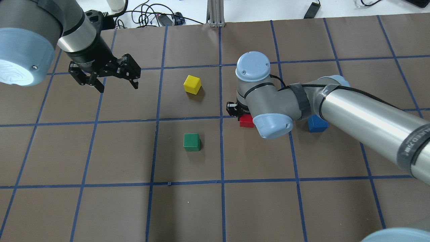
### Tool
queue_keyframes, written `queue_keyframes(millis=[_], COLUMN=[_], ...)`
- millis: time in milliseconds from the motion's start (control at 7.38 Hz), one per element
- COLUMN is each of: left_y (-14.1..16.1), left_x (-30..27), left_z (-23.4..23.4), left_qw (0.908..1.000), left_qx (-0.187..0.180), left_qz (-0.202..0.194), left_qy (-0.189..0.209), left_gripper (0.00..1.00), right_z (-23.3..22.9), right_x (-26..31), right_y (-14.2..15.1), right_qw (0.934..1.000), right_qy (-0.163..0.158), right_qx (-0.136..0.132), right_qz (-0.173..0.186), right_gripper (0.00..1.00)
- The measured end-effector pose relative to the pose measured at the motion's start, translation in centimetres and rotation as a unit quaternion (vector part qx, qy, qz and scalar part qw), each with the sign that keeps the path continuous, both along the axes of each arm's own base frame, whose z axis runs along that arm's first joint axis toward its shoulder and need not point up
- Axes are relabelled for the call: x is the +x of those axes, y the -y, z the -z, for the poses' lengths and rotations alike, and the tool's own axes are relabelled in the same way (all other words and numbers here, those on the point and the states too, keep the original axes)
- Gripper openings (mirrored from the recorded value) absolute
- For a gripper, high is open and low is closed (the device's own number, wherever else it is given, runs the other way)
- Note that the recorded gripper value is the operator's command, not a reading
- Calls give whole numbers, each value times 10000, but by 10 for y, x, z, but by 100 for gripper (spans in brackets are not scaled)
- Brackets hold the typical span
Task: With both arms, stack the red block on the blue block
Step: 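Carry the red cube with the right gripper over the blue cube, then lower the red cube onto the blue cube with the right gripper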
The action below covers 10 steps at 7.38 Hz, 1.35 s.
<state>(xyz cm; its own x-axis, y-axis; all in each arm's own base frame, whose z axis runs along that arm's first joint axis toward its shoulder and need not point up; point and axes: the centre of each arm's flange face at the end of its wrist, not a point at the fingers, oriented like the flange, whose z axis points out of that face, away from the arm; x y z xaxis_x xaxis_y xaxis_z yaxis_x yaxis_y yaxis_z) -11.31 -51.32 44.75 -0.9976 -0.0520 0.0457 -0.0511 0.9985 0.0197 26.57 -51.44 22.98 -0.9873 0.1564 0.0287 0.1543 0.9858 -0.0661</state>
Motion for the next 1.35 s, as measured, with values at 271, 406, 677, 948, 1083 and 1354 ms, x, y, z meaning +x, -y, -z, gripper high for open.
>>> queue_keyframes(millis=[271, 406, 677, 948, 1083, 1354], left_y=[0, 0, 0, 0, 0, 0], left_x=[0, 0, 0, 0, 0, -1], left_z=[0, 0, 0, 0, 0, 0], left_qw=[10000, 10000, 10000, 10000, 10000, 10000], left_qx=[-1, -1, 0, -5, -7, -8], left_qz=[-2, -2, -6, -4, -2, 1], left_qy=[2, 2, 2, 2, 1, -4], left_gripper=[100, 100, 100, 100, 100, 100], right_z=[-38, -49, -50, -33, -25, -16], right_x=[-79, -122, -195, -225, -227, -227], right_y=[13, 18, 23, 14, 8, 2], right_qw=[9999, 9996, 9990, 9987, 9984, 9977], right_qy=[-72, -105, -113, -73, -57, -35], right_qx=[93, 173, 331, 463, 529, 624], right_qz=[-83, -198, -276, -205, -204, -246], right_gripper=[0, 0, 0, 0, 0, 0])
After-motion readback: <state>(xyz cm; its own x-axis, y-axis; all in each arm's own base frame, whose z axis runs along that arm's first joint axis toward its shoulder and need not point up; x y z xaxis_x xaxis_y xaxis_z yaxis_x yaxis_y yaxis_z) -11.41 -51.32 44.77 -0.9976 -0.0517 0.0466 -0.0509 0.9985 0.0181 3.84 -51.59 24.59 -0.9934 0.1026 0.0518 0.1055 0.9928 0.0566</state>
